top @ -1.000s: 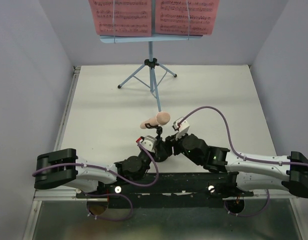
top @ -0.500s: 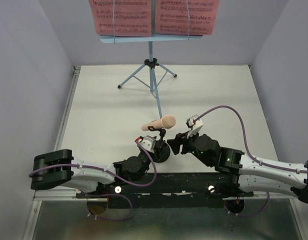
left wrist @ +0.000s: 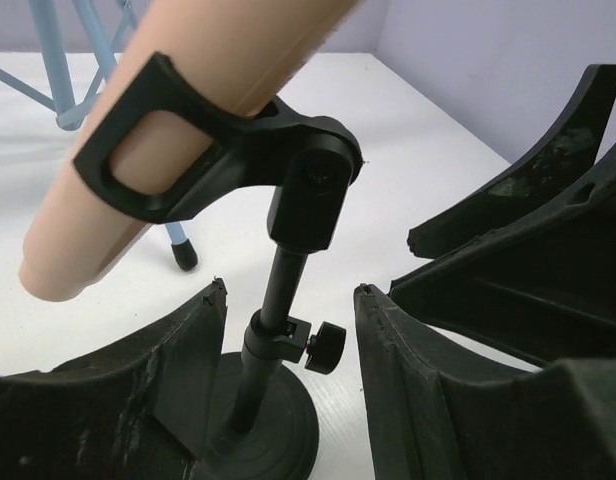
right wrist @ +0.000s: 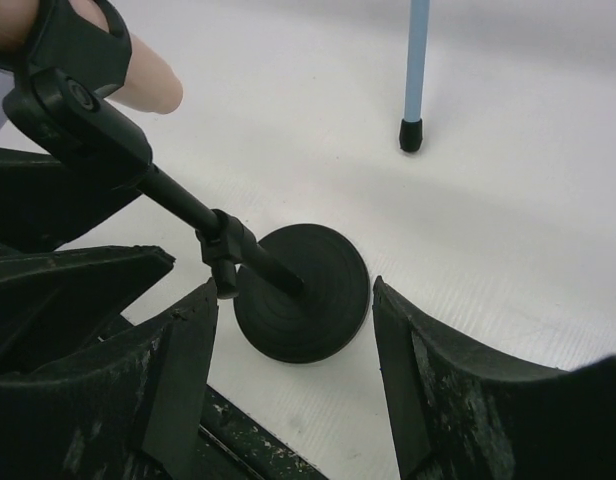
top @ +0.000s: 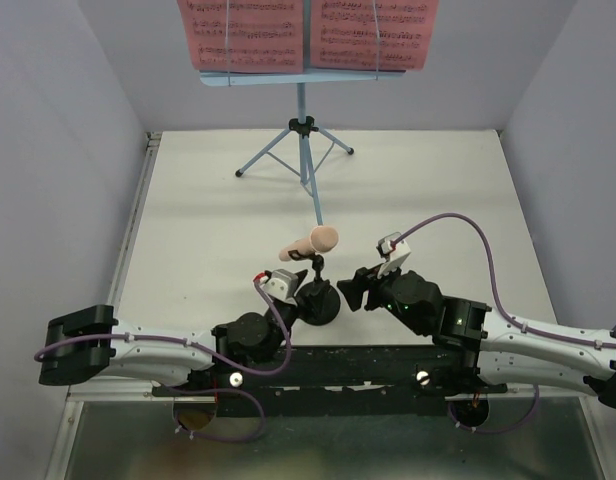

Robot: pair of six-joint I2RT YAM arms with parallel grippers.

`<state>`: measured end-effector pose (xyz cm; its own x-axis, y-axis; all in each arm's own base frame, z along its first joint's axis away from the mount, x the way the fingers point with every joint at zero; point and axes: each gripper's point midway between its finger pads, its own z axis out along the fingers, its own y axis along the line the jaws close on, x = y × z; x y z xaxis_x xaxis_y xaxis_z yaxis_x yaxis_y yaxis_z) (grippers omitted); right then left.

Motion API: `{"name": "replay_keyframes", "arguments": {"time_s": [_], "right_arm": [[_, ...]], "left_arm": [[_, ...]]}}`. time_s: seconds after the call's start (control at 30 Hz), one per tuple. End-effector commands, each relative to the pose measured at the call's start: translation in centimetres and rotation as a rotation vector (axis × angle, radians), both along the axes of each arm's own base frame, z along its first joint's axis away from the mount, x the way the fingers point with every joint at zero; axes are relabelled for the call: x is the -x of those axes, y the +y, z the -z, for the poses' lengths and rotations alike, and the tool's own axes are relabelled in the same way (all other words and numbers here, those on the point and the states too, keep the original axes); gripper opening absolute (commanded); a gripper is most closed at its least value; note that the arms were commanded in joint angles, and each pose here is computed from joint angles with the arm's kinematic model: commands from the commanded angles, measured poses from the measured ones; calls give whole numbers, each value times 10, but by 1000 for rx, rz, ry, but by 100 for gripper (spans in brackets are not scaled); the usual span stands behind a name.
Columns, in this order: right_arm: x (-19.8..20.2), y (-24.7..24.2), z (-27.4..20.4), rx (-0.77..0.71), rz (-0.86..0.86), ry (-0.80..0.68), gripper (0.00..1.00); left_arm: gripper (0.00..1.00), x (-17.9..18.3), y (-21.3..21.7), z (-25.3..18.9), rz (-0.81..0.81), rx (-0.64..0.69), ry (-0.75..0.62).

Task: Pack up the instrument practice props

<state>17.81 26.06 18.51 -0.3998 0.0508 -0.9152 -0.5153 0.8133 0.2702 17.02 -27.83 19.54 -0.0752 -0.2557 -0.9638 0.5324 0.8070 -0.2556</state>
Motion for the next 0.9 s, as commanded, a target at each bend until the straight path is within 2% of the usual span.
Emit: {"name": "replay_keyframes", "arguments": {"time_s": [0.0,0.33,0.47,0.63,0.87], "right_arm": [[-4,-9,6,7,48,7,71],[-5,-15,5,-22,79,6,71],[-4,-16,6,-28,76,8,71],[-2,-16,5,-30,62,7,71],[-4,-15,5,-28,68,0,71]], "left_arm": [[63,3,4,0,-3,21,13],[53,-17,3,-14,-181,-11,-4],[52,-18,-5,-19,-178,-22,-15],[60,-8,2,-10,-175,-51,-3],[63,-3,23,-6,-243,2,105]]}}
